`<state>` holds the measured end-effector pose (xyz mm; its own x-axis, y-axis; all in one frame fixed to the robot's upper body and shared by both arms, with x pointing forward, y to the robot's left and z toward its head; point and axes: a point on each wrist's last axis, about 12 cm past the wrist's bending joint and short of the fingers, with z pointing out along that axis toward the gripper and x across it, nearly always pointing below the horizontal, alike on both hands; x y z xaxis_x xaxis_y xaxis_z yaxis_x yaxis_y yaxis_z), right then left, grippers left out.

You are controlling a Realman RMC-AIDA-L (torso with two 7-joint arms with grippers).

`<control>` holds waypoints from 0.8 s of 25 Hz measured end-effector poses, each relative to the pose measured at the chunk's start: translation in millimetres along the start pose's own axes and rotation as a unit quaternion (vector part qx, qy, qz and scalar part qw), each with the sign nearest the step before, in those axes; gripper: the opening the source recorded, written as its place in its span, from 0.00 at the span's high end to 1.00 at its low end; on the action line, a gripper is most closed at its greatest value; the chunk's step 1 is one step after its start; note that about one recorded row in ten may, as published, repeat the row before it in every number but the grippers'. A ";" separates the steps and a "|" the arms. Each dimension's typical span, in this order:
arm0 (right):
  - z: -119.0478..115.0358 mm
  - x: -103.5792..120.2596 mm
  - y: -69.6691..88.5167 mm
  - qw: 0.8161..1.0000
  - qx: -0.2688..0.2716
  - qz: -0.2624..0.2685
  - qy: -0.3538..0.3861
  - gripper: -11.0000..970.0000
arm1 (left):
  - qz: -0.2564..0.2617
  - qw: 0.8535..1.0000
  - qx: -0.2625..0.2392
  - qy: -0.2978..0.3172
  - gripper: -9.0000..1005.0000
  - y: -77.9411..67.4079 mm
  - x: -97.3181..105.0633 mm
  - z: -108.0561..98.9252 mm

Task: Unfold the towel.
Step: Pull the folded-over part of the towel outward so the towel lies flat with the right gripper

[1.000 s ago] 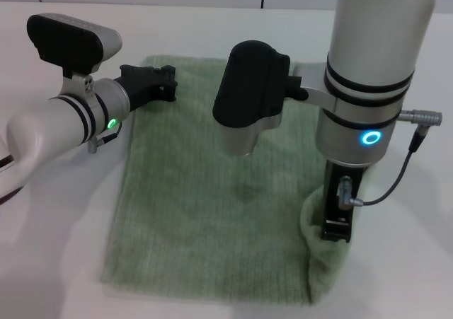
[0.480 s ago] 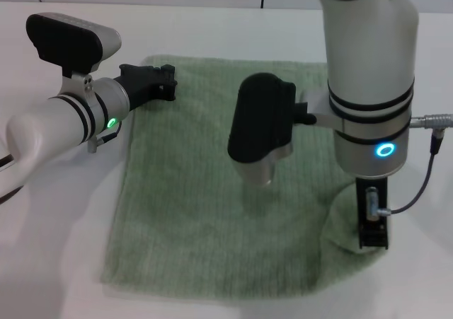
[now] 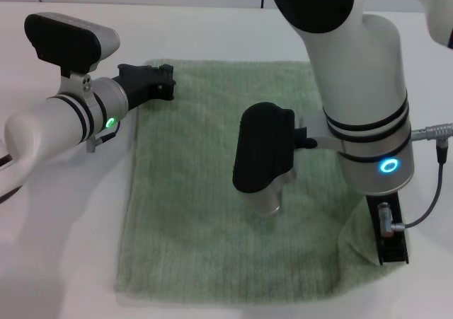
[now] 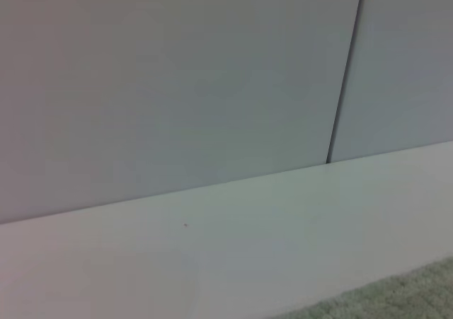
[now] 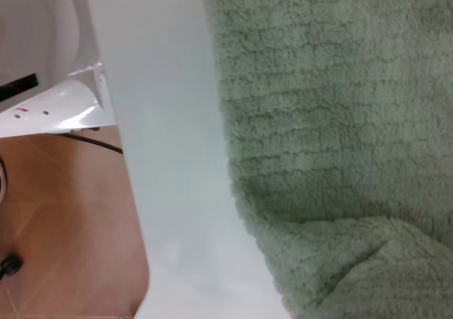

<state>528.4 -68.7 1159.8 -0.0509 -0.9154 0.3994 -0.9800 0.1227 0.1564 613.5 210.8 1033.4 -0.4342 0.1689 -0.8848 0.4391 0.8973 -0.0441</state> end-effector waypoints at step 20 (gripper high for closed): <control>-8.9 -2.3 -3.8 1.000 0.024 -0.009 0.002 0.68 | 0.005 1.000 -0.001 0.002 0.99 0.1 -0.3 0.7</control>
<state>534.0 -63.6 1166.2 -0.0328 -0.9160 0.3999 -0.9889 0.0878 0.1200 614.2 210.5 1033.4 -0.4329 0.1797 -0.8833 0.4418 0.8965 -0.0341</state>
